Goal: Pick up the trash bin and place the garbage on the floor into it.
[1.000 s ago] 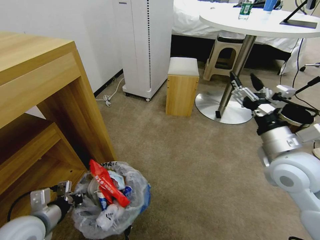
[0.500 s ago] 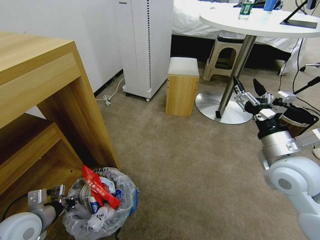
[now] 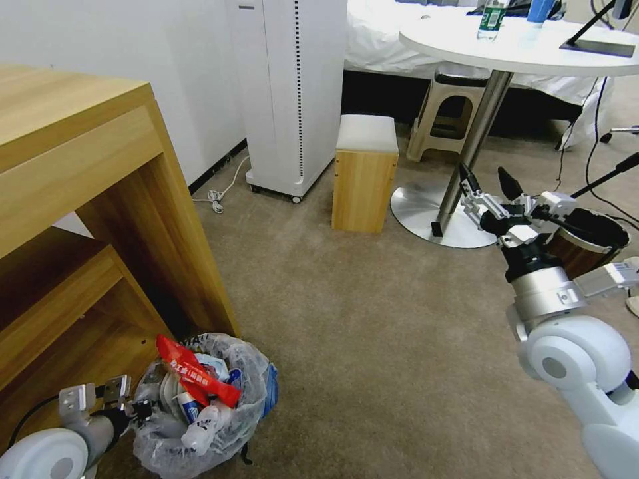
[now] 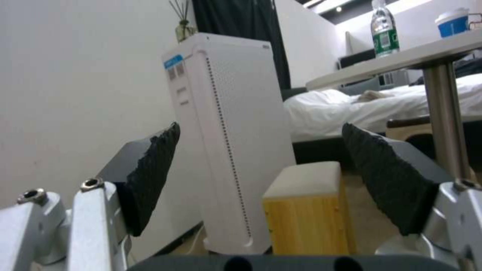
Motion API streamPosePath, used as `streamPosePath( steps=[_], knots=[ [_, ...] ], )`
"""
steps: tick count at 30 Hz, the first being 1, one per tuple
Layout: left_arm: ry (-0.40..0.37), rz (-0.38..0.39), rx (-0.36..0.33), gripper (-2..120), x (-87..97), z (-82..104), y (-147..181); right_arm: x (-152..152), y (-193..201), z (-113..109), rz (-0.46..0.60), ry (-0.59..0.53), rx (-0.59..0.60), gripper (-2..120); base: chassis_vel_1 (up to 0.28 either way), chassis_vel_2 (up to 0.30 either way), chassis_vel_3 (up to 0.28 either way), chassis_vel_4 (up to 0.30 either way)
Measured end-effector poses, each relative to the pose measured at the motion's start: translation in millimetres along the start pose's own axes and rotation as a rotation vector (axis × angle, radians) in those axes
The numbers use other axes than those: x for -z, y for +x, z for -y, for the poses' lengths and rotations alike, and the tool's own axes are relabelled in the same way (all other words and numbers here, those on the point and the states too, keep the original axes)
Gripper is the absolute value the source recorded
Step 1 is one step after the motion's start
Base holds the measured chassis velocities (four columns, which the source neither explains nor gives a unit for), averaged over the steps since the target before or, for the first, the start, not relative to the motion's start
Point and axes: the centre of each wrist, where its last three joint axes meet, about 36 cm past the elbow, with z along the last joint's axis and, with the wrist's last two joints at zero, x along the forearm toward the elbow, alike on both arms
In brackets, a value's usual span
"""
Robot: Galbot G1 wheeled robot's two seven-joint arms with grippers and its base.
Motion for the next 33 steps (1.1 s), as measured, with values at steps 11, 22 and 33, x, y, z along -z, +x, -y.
streamPosePath(
  steps=[11, 22, 33],
  knots=[
    [-0.007, 0.105, -0.018, 24, 11.8, 9.8, 10.5, -2.8, 0.8, 1.2, 0.001, 0.014, 0.000, 81, 0.000, 0.000, 0.000, 0.000],
    [-0.010, 0.151, -0.015, 64, 12.7, 14.2, 20.0, -5.5, 1.1, -1.0, -0.002, 0.018, 0.006, 79, 0.000, 0.000, 0.000, 0.000],
    [-0.032, 0.196, 0.028, 95, 2.0, 14.5, 28.8, -12.6, -2.5, -3.5, -0.001, 0.031, 0.026, 79, 0.000, 0.000, 0.000, 0.000]
  ],
)
